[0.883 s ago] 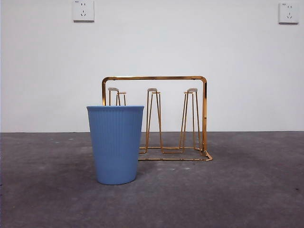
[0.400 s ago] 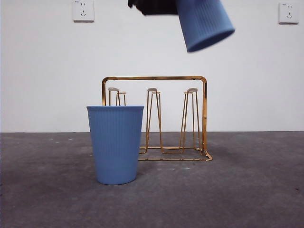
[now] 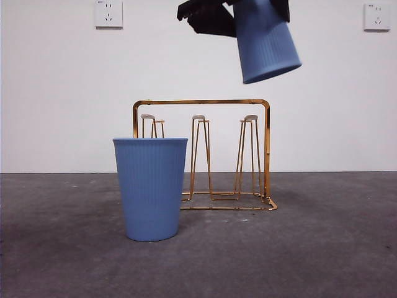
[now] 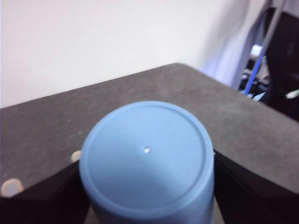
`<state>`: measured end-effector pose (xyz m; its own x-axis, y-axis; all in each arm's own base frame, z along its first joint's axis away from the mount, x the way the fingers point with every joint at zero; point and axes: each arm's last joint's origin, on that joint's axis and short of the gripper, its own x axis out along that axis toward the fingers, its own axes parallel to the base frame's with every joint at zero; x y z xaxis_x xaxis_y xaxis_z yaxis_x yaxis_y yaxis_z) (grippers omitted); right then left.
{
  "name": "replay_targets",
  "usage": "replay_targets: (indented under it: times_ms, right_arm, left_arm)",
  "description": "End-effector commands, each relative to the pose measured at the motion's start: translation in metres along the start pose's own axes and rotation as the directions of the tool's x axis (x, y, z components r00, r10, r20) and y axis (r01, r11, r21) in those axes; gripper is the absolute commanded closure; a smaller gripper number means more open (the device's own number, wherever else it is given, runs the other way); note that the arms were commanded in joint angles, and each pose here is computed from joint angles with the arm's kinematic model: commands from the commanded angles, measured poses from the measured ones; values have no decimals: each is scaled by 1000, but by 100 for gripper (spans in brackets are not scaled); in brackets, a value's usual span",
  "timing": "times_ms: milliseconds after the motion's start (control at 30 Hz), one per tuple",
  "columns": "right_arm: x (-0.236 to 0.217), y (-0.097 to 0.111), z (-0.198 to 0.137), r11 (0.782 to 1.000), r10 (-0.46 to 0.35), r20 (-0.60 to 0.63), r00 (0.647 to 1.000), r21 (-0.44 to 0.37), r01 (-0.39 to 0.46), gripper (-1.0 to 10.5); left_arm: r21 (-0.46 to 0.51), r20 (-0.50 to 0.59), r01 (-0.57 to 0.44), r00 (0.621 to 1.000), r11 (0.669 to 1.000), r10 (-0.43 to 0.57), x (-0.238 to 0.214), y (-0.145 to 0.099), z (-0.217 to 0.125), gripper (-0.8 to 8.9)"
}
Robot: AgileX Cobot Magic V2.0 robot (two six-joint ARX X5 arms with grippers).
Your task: Pick up cup 1,put cup 1 in the cup rack,pick up cup 2,put cup 2 in the cup rack
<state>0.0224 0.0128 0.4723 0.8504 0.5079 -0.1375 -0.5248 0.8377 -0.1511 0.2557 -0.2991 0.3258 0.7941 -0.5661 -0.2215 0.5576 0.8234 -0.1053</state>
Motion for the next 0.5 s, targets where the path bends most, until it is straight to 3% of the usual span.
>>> replay_targets:
  times_ms: [33, 500]
  right_arm:
    - [0, 0, -1, 1000, -1, 1, 1000, -4, 1, 695]
    - [0, 0, -1, 1000, 0, -2, 1000, -7, 0, 695]
  left_arm:
    - [17, 0, -11, 1000, 1000, 11, 4, -1, -3, 821]
    - [66, -78, -79, 993, 995, 84, 25, 4, -28, 821]
